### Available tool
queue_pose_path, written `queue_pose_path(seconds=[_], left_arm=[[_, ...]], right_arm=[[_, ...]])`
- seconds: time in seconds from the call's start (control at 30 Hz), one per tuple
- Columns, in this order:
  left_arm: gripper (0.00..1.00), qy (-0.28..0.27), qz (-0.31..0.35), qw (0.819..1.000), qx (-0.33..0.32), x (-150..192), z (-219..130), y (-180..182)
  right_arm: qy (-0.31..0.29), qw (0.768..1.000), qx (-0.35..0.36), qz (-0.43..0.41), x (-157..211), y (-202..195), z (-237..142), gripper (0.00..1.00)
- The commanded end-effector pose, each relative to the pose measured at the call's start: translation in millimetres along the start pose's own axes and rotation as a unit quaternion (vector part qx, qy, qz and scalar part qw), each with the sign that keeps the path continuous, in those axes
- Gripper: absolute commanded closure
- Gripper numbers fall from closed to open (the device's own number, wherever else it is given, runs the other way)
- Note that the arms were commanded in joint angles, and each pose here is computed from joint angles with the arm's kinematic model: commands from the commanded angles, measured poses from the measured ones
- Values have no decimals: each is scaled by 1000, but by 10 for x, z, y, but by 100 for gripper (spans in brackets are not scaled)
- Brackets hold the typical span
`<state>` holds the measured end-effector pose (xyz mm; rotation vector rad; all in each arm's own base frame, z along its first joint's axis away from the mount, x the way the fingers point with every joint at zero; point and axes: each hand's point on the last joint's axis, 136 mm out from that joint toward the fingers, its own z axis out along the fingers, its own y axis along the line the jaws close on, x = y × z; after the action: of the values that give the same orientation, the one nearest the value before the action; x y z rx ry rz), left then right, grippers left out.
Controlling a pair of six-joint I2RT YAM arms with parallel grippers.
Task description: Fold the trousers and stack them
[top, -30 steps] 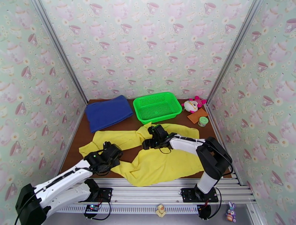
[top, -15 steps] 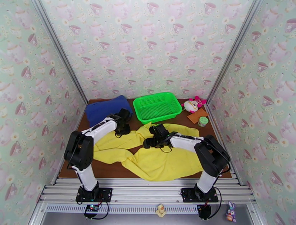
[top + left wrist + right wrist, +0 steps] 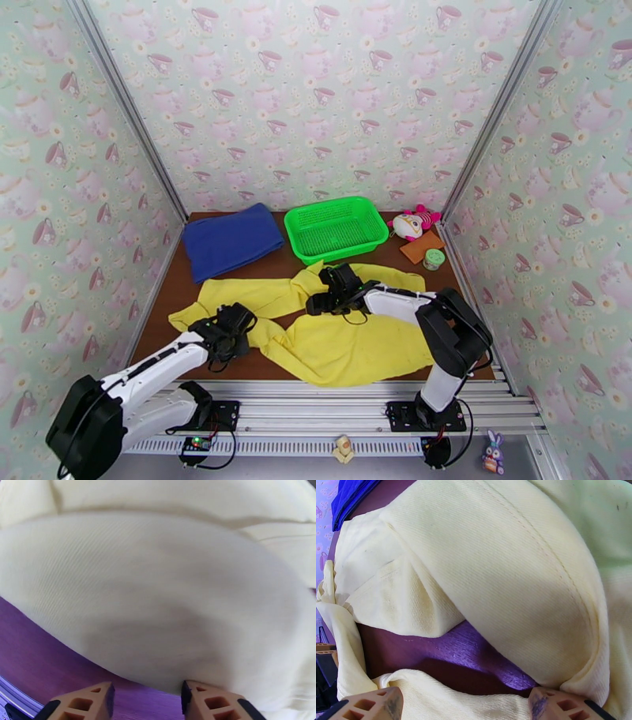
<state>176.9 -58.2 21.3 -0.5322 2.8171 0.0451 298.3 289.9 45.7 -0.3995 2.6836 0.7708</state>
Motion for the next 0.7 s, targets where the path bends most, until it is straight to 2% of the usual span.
queue_pose_path(seconds=[0.0, 0.1, 0.17, 0.2, 0.27, 0.33, 0.43, 0.5, 0.53, 0.67], left_arm=[[47, -7, -19, 999, 51, -188, 32, -262], [48, 9, -15, 999, 31, -183, 132, -248], [54, 18, -16, 1000, 20, -164, 209, -228], [60, 22, -17, 999, 17, -153, 243, -216], [83, 27, -27, 999, 14, -137, 284, -188], [100, 22, -35, 999, 15, -140, 254, -158], [100, 7, -39, 999, 10, -166, 37, -66], [100, -9, -44, 999, -9, -180, -241, 72], [100, -33, -51, 998, -9, -203, -402, 90], [100, -71, -61, 996, -1, -352, -980, 84]], right_arm=[[-16, 1000, 13, -6, -67, -70, -28, 13], [-13, 1000, 20, -9, -61, -100, -12, 13], [-11, 1000, 20, -9, -58, -95, -4, 12], [-11, 1000, 18, -10, -63, -89, -8, 12], [-12, 1000, 15, -10, -64, -75, -13, 12], [-12, 1000, 17, -11, -62, -80, -14, 12], [-10, 1000, 18, -9, -60, -98, -1, 12], [-9, 1000, 18, -8, -60, -98, 4, 12], [-11, 1000, 19, -8, -68, -99, -1, 12], [-10, 1000, 26, 1, -75, -139, 9, 12]])
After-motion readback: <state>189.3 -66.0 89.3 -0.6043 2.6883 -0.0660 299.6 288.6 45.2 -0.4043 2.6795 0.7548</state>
